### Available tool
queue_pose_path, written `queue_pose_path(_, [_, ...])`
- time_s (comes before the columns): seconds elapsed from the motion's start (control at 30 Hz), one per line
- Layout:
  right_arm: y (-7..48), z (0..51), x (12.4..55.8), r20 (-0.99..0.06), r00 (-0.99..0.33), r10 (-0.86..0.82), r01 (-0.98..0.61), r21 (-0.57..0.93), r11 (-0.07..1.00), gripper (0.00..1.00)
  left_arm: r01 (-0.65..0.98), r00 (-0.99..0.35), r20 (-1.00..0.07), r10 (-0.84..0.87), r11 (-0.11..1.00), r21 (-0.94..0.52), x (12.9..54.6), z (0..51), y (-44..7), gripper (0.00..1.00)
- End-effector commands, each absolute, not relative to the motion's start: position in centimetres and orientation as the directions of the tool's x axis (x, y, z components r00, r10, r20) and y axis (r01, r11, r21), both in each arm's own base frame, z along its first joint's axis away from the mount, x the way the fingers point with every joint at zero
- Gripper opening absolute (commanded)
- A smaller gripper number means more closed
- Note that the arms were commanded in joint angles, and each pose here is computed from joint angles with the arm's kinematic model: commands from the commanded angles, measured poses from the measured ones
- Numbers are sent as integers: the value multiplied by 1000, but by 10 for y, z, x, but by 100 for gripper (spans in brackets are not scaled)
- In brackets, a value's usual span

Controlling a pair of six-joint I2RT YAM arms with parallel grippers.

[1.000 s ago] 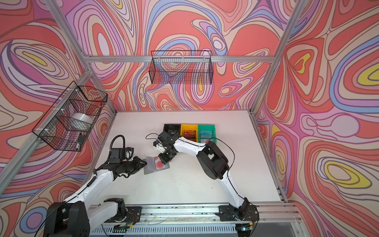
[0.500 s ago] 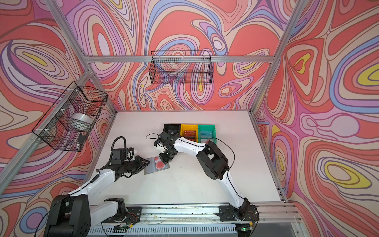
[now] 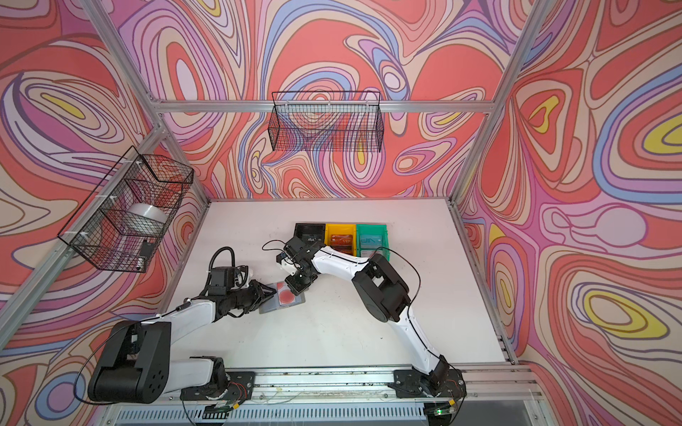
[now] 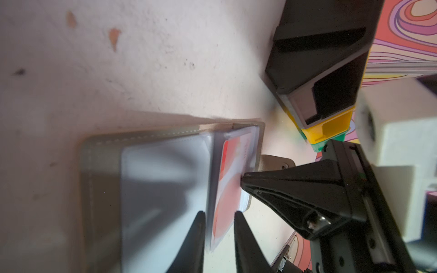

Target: Take the credit cards out of the card holder

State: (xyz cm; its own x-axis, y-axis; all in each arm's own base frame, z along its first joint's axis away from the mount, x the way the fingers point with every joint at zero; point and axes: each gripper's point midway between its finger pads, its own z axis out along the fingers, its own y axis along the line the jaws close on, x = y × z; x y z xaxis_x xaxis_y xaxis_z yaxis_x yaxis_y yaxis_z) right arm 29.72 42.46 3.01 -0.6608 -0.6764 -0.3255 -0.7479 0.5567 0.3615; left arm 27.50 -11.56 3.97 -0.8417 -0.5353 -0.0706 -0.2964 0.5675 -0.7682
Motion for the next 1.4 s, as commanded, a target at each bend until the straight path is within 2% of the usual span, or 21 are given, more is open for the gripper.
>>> queue_pose_path(0.0, [420,7,289,-268,-671,-692,-734,378,565,0,-278,-844,-76,-531,555,-784,280,40,-120,25])
queue_pose_path(0.17, [418,4,289,-262,-674,-691,-731,376,570,0,-287,-843,-72,-532,561,-777,278,35,-119,24])
queue_pose_path(0.53, [415,2,288,-254,-675,-693,-730,367,576,0,-287,-850,-59,-524,554,-782,279,30,-122,15])
queue_pose_path(0.93, [413,-2,286,-245,-676,-694,-728,366,580,0,-290,-854,-51,-517,555,-780,281,24,-125,14])
queue_pose_path(1.37, [411,-4,286,-236,-678,-696,-726,365,583,0,-297,-857,-42,-513,559,-774,280,19,-126,3])
